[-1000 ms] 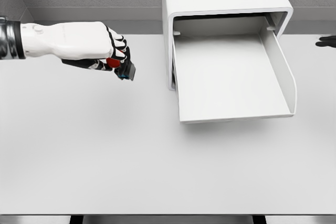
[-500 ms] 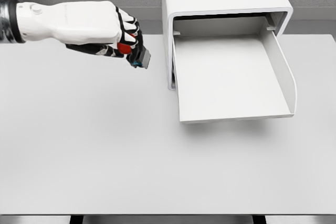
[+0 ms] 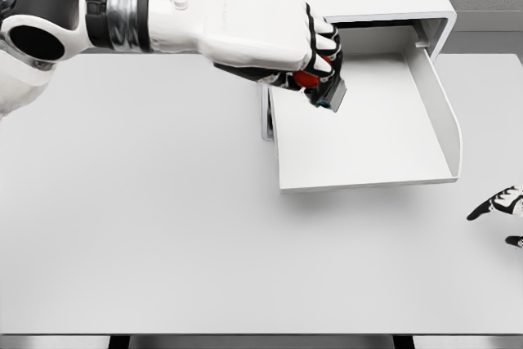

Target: Slide open multi-storey tabletop storage cabinets and put open load switch and slide close multi-storey tabletop storage cabinets

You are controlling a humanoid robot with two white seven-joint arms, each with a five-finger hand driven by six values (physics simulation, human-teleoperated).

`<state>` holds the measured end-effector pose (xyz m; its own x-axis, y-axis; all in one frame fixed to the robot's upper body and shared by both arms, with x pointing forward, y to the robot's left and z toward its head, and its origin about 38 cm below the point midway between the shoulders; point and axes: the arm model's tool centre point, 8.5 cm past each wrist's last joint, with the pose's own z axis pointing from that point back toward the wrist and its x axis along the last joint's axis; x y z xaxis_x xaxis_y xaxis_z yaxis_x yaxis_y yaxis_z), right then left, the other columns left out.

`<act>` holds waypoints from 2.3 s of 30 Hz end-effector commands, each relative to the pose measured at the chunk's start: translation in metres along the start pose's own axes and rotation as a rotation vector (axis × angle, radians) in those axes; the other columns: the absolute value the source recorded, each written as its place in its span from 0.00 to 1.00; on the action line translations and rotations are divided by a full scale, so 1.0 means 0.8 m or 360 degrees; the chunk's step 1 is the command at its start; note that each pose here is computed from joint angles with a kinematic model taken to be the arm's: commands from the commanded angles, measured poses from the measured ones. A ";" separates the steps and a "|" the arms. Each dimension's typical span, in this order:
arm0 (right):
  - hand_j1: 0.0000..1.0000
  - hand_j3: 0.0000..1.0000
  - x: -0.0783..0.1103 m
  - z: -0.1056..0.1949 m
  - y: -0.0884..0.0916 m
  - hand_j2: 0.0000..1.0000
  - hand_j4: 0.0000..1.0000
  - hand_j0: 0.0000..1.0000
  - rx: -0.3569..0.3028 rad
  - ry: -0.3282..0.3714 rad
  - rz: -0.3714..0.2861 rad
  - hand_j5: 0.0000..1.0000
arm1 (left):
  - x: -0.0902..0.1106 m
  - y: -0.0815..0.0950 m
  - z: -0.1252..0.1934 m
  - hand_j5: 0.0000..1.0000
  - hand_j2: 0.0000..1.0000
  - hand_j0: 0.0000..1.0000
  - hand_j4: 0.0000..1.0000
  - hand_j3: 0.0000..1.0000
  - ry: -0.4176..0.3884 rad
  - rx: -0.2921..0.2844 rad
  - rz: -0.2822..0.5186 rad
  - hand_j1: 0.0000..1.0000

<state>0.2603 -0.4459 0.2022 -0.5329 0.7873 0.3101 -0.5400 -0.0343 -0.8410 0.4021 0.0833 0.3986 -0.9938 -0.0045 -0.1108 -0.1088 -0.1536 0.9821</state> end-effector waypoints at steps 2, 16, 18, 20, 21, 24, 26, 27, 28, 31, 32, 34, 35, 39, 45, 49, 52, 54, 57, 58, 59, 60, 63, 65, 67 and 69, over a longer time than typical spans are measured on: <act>0.62 0.62 0.003 -0.008 0.003 0.62 0.62 0.62 0.0073 -0.0035 0.0003 0.62 | -0.023 -0.026 -0.052 0.38 0.38 0.38 0.38 0.38 0.0017 -0.0061 0.0052 0.38; 0.63 0.63 0.005 -0.004 -0.063 0.63 0.63 0.63 0.0025 -0.0052 0.0163 0.63 | -0.052 -0.037 -0.073 1.00 1.00 1.00 1.00 1.00 0.0091 -0.0093 0.0114 1.00; 0.63 0.63 0.007 -0.010 -0.053 0.63 0.63 0.63 0.0067 -0.0075 0.0142 0.63 | -0.050 -0.033 -0.073 1.00 1.00 1.00 1.00 1.00 0.0082 -0.0086 0.0108 1.00; 0.63 0.63 0.008 -0.013 -0.050 0.63 0.63 0.63 0.0094 -0.0084 0.0143 0.63 | -0.053 -0.025 -0.064 1.00 1.00 1.00 1.00 1.00 0.0085 -0.0067 0.0115 1.00; 0.62 0.62 0.009 -0.016 -0.049 0.62 0.62 0.62 0.0104 -0.0094 0.0144 0.62 | -0.055 -0.016 -0.044 1.00 1.00 1.00 1.00 1.00 0.0097 -0.0041 0.0138 1.00; 0.62 0.62 0.012 -0.027 -0.051 0.62 0.62 0.62 0.0148 -0.0131 0.0163 0.62 | -0.008 0.027 0.065 1.00 1.00 1.00 1.00 1.00 0.0045 0.0052 0.0157 1.00; 0.62 0.62 0.013 -0.030 -0.050 0.62 0.62 0.62 0.0159 -0.0141 0.0164 0.62 | -0.002 0.032 0.167 1.00 1.00 1.00 1.00 1.00 0.0263 0.0039 0.0252 1.00; 0.62 0.62 0.013 -0.031 -0.049 0.62 0.62 0.62 0.0164 -0.0143 0.0163 0.62 | 0.000 0.032 0.213 1.00 1.00 1.00 1.00 1.00 0.0416 0.0030 0.0257 1.00; 0.62 0.62 0.013 -0.030 -0.049 0.62 0.62 0.62 0.0193 -0.0141 0.0174 0.62 | 0.006 0.038 0.273 1.00 1.00 1.00 1.00 1.00 0.0629 0.0097 0.0243 1.00; 0.62 0.62 0.014 -0.031 -0.056 0.62 0.62 0.62 0.0182 -0.0141 0.0191 0.62 | 0.026 0.011 0.372 1.00 1.00 1.00 1.00 1.00 0.1000 0.0074 0.0325 1.00; 0.62 0.62 0.014 -0.033 -0.055 0.62 0.62 0.62 0.0186 -0.0148 0.0190 0.62 | 0.022 -0.004 0.383 1.00 1.00 1.00 1.00 1.00 0.1047 0.0060 0.0374 1.00; 0.62 0.62 0.018 -0.043 -0.059 0.62 0.62 0.62 0.0185 -0.0181 0.0208 0.62 | 0.020 -0.051 0.389 1.00 1.00 1.00 1.00 1.00 0.1086 -0.0041 0.0495 1.00; 0.62 0.62 0.021 -0.048 -0.062 0.62 0.62 0.62 0.0181 -0.0200 0.0216 0.62 | 0.020 -0.067 0.379 1.00 1.00 1.00 1.00 1.00 0.1071 -0.0142 0.0466 1.00; 0.62 0.62 0.024 -0.053 -0.068 0.62 0.62 0.62 0.0172 -0.0220 0.0235 0.62 | 0.025 -0.127 0.333 1.00 1.00 1.00 1.00 1.00 0.0918 -0.0249 0.0558 1.00; 0.66 0.66 0.025 -0.055 -0.077 0.66 0.66 0.66 0.0149 -0.0226 0.0255 0.66 | 0.031 -0.136 0.327 1.00 1.00 1.00 1.00 1.00 0.0891 -0.0272 0.0585 1.00; 0.78 0.78 0.036 -0.076 -0.092 0.78 0.78 0.78 0.0120 -0.0300 0.0303 0.78 | 0.031 -0.136 0.326 1.00 1.00 1.00 1.00 1.00 0.0886 -0.0271 0.0587 1.00; 0.92 0.92 0.053 -0.103 -0.106 0.92 0.92 0.92 0.0061 -0.0403 0.0339 0.92 | 0.031 -0.137 0.326 1.00 1.00 1.00 1.00 1.00 0.0888 -0.0272 0.0588 1.00; 0.97 0.97 0.067 -0.126 -0.109 0.97 0.97 0.97 0.0060 -0.0489 0.0355 0.97 | 0.031 -0.136 0.326 1.00 1.00 1.00 1.00 1.00 0.0886 -0.0271 0.0587 1.00; 1.00 1.00 0.088 -0.153 -0.122 1.00 1.00 1.00 0.0022 -0.0593 0.0399 1.00 | 0.031 -0.137 0.326 1.00 1.00 1.00 1.00 1.00 0.0888 -0.0272 0.0588 1.00; 1.00 1.00 0.093 -0.160 -0.127 1.00 1.00 1.00 0.0012 -0.0616 0.0415 1.00 | 0.031 -0.137 0.326 1.00 1.00 1.00 1.00 1.00 0.0888 -0.0272 0.0588 1.00; 1.00 1.00 0.093 -0.162 -0.127 1.00 1.00 1.00 0.0013 -0.0619 0.0417 1.00 | 0.031 -0.137 0.326 1.00 1.00 1.00 1.00 1.00 0.0888 -0.0272 0.0588 1.00; 1.00 1.00 0.094 -0.165 -0.133 1.00 1.00 1.00 -0.0009 -0.0621 0.0425 1.00 | 0.031 -0.137 0.326 1.00 1.00 1.00 1.00 1.00 0.0888 -0.0272 0.0588 1.00; 1.00 1.00 0.096 -0.174 -0.135 1.00 1.00 1.00 -0.0018 -0.0636 0.0432 1.00 | 0.031 -0.137 0.326 1.00 1.00 1.00 1.00 1.00 0.0888 -0.0272 0.0590 1.00; 1.00 1.00 0.096 -0.190 -0.137 1.00 1.00 1.00 -0.0009 -0.0648 0.0428 1.00 | 0.031 -0.137 0.326 1.00 1.00 1.00 1.00 1.00 0.0888 -0.0272 0.0590 1.00; 1.00 1.00 0.096 -0.192 -0.136 1.00 1.00 1.00 -0.0004 -0.0651 0.0427 1.00 | 0.031 -0.139 0.326 1.00 1.00 1.00 1.00 1.00 0.0887 -0.0274 0.0595 1.00; 1.00 1.00 0.097 -0.193 -0.135 1.00 1.00 1.00 -0.0001 -0.0653 0.0430 1.00 | 0.032 -0.143 0.325 1.00 1.00 1.00 1.00 1.00 0.0883 -0.0277 0.0609 1.00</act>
<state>0.3773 -0.2886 0.2538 -0.8696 0.4447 0.2146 -0.3331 -0.2074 -0.9198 0.3831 0.3579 0.3219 -0.8005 -0.5858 0.1268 0.2967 -0.2036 0.9330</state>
